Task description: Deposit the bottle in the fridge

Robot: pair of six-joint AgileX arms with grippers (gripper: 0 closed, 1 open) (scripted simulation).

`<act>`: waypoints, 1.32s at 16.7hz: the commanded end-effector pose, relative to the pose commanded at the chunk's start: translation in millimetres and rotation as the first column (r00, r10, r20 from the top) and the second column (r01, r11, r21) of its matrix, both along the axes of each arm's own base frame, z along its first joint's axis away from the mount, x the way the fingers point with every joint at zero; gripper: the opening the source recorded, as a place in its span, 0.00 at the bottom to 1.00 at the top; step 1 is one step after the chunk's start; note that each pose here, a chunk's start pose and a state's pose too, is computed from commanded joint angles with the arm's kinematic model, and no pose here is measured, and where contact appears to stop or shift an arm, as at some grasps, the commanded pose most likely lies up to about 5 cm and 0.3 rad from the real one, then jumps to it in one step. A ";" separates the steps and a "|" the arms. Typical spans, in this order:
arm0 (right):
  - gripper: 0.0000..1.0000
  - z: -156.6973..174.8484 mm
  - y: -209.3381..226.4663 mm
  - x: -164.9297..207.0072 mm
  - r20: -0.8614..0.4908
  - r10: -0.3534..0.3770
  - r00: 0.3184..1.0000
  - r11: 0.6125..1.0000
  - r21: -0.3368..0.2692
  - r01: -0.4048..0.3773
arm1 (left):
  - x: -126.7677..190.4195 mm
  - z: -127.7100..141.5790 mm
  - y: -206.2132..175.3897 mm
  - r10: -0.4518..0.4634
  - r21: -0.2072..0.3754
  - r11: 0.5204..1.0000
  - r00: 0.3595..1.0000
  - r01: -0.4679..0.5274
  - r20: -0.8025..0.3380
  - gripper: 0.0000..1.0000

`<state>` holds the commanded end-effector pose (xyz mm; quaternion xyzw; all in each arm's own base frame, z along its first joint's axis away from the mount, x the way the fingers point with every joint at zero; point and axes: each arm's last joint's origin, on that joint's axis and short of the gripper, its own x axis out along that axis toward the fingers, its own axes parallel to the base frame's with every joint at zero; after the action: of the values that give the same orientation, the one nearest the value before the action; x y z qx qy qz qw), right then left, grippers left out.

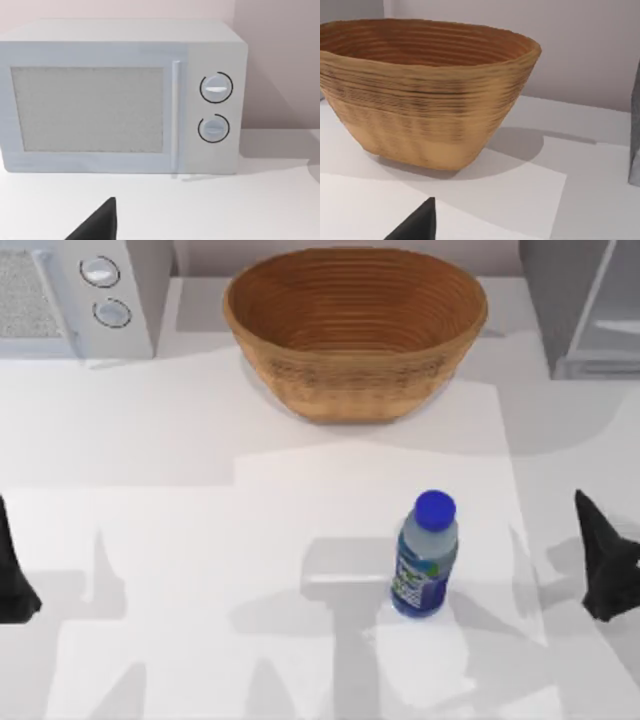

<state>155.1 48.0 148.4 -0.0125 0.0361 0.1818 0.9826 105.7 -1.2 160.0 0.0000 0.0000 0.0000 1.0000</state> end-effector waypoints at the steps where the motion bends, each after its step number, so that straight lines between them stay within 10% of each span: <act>1: 1.00 -4.6 7.4 4.6 -0.009 0.042 0.999 0.999 -0.005 -0.042 | 0.0 0.0 0.0 0.000 0.000 1.000 1.000 0.000 0.000 1.00; 11: 1.00 -66.0 62.6 6.4 -0.116 0.358 0.927 0.930 -0.041 -0.365 | 0.0 0.0 0.0 0.000 0.000 1.000 1.000 0.000 0.000 1.00; 22: 1.00 -76.4 73.6 9.4 -0.133 0.391 0.911 0.916 -0.043 -0.400 | 0.0 0.0 0.0 0.000 0.000 1.000 1.000 0.000 0.000 1.00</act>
<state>164.5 121.5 71.9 -0.0427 0.0989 0.3759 0.9204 105.7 -1.2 160.0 0.0000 0.0000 0.0000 1.0000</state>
